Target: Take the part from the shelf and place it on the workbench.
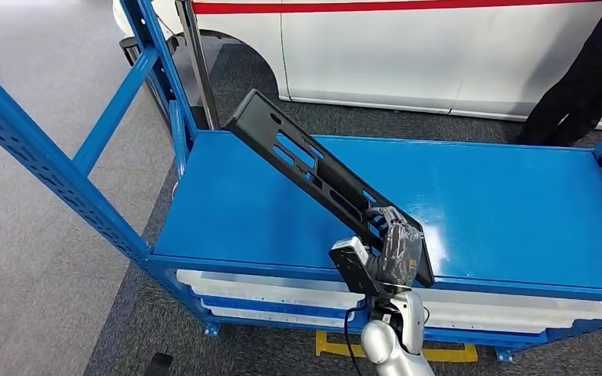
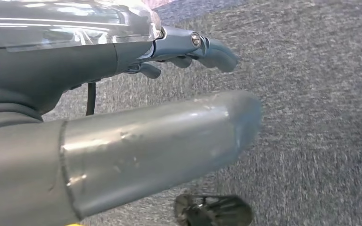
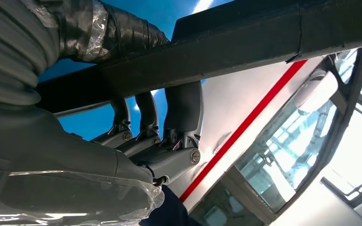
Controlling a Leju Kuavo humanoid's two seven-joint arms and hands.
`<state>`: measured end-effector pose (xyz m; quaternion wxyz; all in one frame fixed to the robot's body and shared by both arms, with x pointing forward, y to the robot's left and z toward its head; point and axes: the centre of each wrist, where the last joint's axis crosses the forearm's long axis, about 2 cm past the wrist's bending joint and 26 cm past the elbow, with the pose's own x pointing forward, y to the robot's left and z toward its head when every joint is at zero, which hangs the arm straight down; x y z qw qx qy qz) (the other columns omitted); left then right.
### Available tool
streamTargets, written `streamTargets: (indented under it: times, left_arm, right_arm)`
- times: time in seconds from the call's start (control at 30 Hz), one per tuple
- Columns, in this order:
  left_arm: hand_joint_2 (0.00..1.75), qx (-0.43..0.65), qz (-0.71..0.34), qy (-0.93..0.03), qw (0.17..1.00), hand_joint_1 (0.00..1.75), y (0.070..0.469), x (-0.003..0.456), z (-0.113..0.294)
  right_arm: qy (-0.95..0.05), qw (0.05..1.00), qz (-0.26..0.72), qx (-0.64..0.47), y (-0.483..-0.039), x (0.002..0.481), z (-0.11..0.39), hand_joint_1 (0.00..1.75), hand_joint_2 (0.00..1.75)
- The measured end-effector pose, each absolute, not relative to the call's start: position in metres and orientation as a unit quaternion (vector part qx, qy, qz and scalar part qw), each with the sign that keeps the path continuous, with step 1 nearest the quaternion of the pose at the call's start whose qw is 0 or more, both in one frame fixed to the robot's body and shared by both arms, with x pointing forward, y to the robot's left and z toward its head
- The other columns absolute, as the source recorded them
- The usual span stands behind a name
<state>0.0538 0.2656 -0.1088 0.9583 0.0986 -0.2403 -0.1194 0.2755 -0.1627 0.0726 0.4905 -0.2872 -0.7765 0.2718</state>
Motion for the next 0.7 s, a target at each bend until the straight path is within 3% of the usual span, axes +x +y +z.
streamTargets:
  times: [0.17, 0.43, 0.7]
  left_arm:
    - [0.0, 0.1, -0.115, -0.239, 0.959, 0.0, 0.266, 0.053, -0.109]
    - [0.0, 0.107, -0.09, -0.233, 0.962, 0.0, 0.264, 0.051, -0.109]
    - [0.0, 0.109, -0.081, -0.23, 0.964, 0.0, 0.264, 0.049, -0.109]
  right_arm:
    - [-0.793, 0.503, 0.237, -0.25, -0.162, 0.273, 0.075, 1.75, 1.75]
    - [-0.832, 0.554, 0.011, -0.013, -0.156, 0.254, 0.105, 1.75, 1.75]
    - [-0.836, 0.548, -0.017, 0.008, -0.158, 0.243, 0.111, 1.75, 1.75]
